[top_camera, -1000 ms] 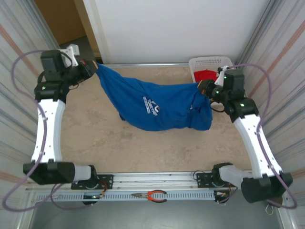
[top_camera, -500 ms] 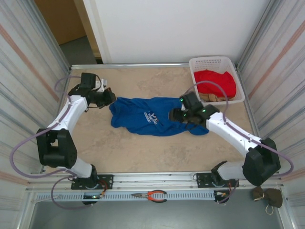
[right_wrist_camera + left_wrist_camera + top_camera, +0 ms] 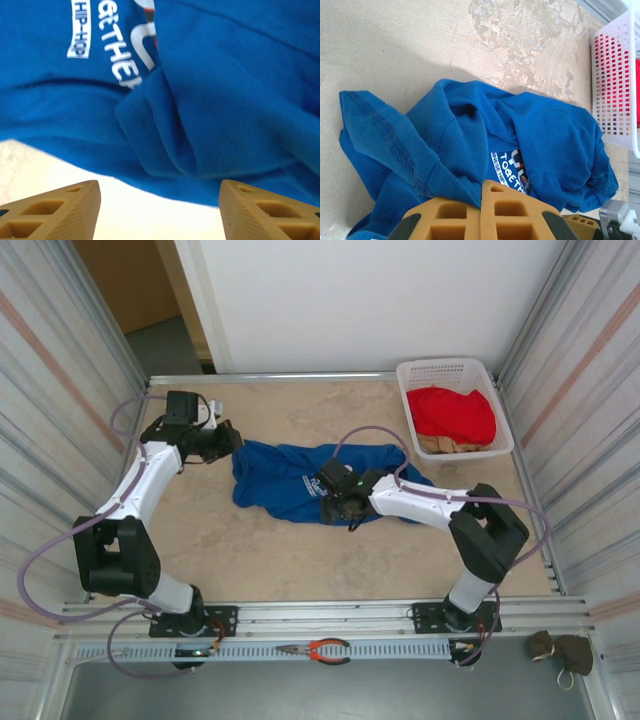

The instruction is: Fold the inside-out t-shirt

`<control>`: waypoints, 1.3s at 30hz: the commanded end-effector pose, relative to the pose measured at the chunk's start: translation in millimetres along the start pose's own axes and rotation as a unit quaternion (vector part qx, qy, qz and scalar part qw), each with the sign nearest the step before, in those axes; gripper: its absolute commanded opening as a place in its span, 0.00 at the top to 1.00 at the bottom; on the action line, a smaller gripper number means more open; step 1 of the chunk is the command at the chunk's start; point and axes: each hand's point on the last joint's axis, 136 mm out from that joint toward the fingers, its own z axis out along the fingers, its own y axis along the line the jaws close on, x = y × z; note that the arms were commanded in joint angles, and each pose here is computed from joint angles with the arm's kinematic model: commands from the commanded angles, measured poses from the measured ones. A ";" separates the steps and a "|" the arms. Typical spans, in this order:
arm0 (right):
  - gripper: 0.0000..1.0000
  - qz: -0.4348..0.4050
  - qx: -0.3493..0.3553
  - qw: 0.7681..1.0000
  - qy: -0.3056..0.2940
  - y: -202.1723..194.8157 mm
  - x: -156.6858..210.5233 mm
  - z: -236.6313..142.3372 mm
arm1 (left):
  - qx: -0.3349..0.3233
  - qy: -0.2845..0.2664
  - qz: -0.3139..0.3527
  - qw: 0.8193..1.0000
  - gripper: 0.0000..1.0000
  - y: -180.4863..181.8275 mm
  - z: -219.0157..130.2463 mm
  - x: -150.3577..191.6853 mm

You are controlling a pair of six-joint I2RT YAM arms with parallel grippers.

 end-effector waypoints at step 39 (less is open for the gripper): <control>1.00 0.166 -0.161 0.867 -0.442 -158.7 -166.9 -429.0 | 0.131 -0.284 0.076 0.947 0.93 -122.9 -211.6 -143.6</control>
